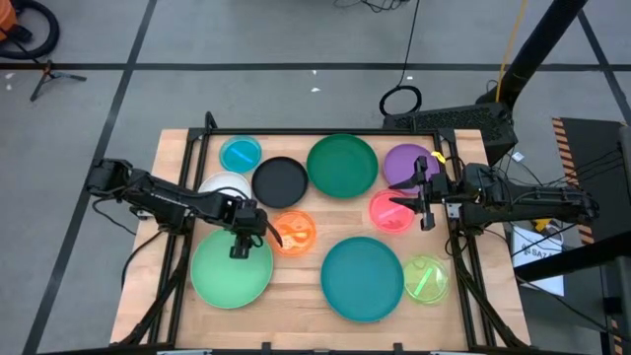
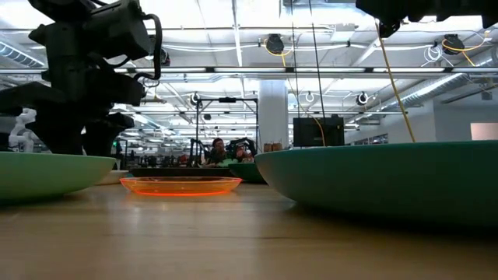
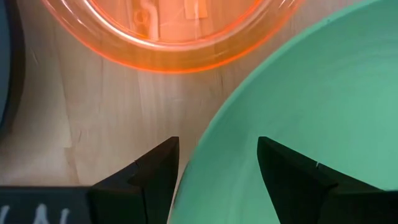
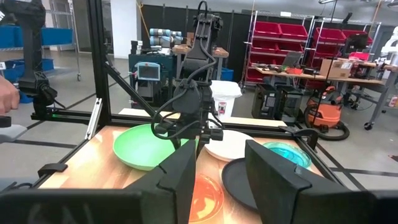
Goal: Stack plastic plates
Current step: Stack the light green plate on top of the green plate
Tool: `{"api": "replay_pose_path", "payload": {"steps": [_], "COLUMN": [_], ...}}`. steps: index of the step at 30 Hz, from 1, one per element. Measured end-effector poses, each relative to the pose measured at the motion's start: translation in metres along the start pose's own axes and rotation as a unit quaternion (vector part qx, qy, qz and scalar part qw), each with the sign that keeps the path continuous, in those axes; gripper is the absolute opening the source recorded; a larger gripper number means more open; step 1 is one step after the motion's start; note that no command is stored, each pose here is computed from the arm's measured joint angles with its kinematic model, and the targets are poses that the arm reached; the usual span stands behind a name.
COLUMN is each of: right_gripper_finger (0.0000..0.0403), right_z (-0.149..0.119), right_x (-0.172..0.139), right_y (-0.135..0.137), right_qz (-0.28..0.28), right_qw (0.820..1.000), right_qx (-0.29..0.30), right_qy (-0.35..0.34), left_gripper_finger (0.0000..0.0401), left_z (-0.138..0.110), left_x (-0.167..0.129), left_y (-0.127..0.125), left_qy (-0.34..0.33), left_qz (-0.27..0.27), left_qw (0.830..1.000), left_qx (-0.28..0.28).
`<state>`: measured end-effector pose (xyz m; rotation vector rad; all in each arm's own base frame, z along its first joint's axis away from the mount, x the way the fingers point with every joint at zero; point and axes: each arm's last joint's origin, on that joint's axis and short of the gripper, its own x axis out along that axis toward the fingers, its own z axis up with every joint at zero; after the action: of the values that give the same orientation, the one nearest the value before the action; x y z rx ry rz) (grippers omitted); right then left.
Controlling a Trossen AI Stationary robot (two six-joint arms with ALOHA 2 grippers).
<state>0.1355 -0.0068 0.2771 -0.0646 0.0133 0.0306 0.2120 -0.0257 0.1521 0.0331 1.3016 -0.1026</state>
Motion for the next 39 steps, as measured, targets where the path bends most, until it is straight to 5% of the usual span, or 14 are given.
{"api": "replay_pose_path", "payload": {"steps": [34,39], "right_gripper_finger": [0.0130,0.0130], "right_z": [-0.001,-0.001], "right_x": [0.000,0.000], "right_y": [0.000,0.000], "right_qz": [0.000,0.000], "right_qw": [1.000,1.000], "right_qx": [0.001,0.000], "right_qy": [0.005,0.005], "left_gripper_finger": [0.0223,0.0194], "left_z": [-0.003,-0.003], "left_x": [0.014,0.014], "left_y": [0.000,0.000], "left_qy": [0.047,0.050], "left_qz": [-0.003,-0.002], "left_qw": [0.999,0.999], "left_qx": [0.013,0.020]}}
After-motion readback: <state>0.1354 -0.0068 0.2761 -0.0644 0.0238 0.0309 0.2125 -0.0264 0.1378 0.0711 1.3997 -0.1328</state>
